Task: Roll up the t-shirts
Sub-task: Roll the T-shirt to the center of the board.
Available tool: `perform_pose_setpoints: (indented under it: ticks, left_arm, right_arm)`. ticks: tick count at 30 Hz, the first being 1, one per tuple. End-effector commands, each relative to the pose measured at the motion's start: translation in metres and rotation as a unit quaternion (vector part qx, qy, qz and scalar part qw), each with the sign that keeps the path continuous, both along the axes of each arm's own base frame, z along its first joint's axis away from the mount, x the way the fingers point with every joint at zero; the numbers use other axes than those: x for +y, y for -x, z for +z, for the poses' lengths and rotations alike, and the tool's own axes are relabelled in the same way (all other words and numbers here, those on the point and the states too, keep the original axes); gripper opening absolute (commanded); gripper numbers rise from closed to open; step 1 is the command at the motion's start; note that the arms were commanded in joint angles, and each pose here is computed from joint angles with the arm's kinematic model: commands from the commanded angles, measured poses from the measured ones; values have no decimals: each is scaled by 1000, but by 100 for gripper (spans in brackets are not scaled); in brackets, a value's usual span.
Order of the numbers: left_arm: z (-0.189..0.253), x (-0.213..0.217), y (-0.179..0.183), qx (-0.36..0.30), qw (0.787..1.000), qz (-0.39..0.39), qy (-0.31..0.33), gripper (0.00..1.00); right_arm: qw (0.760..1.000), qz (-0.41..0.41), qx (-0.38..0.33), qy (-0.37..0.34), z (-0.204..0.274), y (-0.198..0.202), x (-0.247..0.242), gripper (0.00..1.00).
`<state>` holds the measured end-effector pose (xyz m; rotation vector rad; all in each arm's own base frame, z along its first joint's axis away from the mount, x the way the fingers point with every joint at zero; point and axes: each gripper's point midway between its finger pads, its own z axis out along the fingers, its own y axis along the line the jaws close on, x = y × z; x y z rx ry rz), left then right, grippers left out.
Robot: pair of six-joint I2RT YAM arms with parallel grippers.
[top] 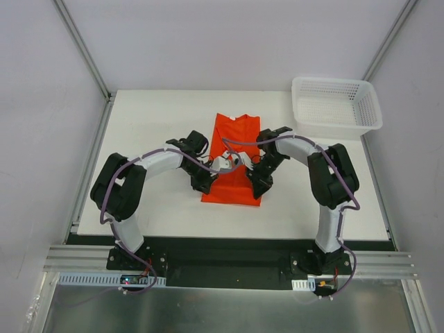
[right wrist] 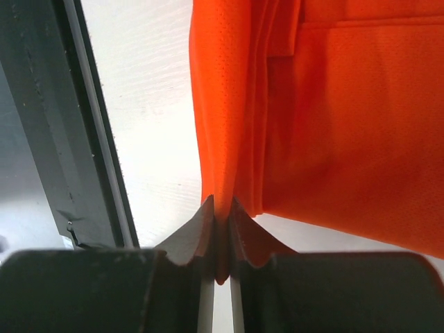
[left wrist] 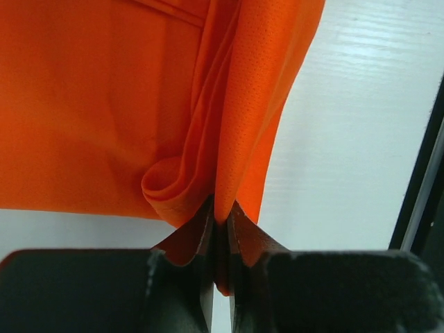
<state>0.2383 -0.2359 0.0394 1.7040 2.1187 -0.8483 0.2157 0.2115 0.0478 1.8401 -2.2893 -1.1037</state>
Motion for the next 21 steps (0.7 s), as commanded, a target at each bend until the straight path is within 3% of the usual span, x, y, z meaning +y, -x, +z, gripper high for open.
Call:
perform_pose_setpoints:
  ticks: [1,9,16,19,21]
  left_arm:
    - [1,10,-21,9,1000,29,-8,15]
    - [1,21,-48,7,996,91,-16,38]
    - [23,47,-47,-10,983,179,-25,46]
    - [34,52,-27,-57,986,154,-10,52]
    - [38,55,-20,-137,984,111,-3,59]
  right_arm:
    - [999,7,50,21,0,5,-6,12]
    - [994,-36,87,49,-6,-16,4,10]
    - [983,-88,129,95,-17,-33,0,10]
    - [980,-104,137,102,-21,-40,-1,10]
    - [978,-102,146,105,-22,-38,-1,10]
